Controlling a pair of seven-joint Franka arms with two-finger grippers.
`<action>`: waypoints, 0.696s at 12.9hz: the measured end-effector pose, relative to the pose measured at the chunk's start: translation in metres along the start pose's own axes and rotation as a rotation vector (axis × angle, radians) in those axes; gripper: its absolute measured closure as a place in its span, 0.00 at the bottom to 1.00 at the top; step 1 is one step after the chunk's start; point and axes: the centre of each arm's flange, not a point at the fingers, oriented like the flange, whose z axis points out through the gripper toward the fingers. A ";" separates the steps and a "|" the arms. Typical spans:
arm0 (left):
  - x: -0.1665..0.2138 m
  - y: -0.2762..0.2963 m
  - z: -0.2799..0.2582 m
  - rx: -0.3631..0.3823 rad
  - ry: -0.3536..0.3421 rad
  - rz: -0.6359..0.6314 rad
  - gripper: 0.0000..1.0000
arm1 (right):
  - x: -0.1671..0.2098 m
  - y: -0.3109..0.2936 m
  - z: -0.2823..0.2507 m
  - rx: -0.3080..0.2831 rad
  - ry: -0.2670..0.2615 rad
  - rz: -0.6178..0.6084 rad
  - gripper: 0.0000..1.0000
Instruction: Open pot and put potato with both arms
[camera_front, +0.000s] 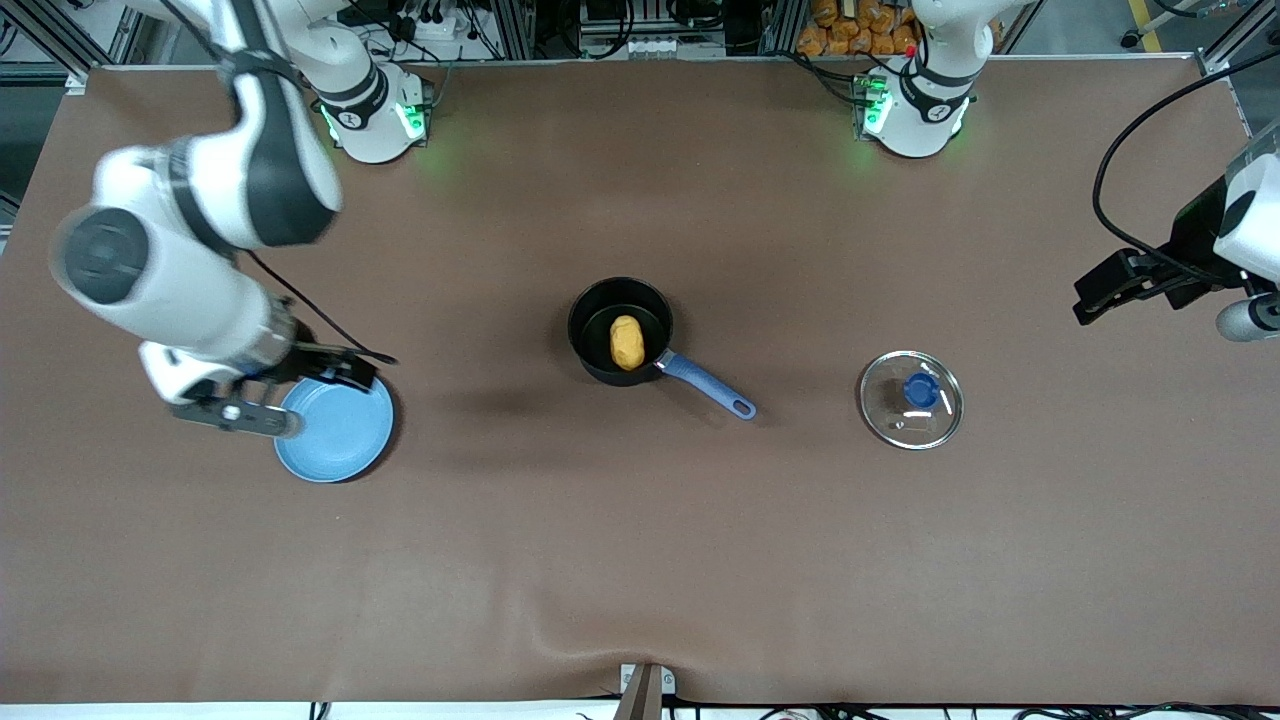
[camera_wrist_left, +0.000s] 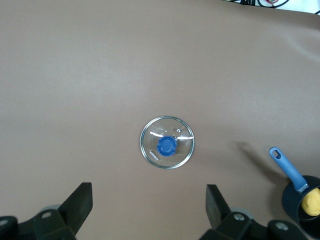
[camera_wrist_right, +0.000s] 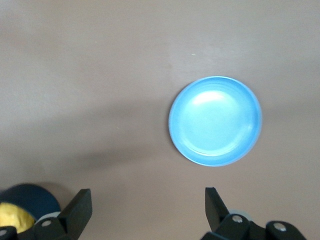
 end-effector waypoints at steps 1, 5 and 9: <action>0.000 -0.002 -0.001 0.000 0.002 0.004 0.00 | -0.007 0.012 -0.021 0.016 -0.002 -0.001 0.00; -0.008 -0.009 -0.020 0.010 0.030 0.016 0.00 | -0.047 0.043 -0.097 0.063 0.057 -0.033 0.00; -0.024 -0.018 -0.036 -0.008 -0.008 0.011 0.00 | -0.071 0.063 -0.121 0.063 0.091 -0.043 0.00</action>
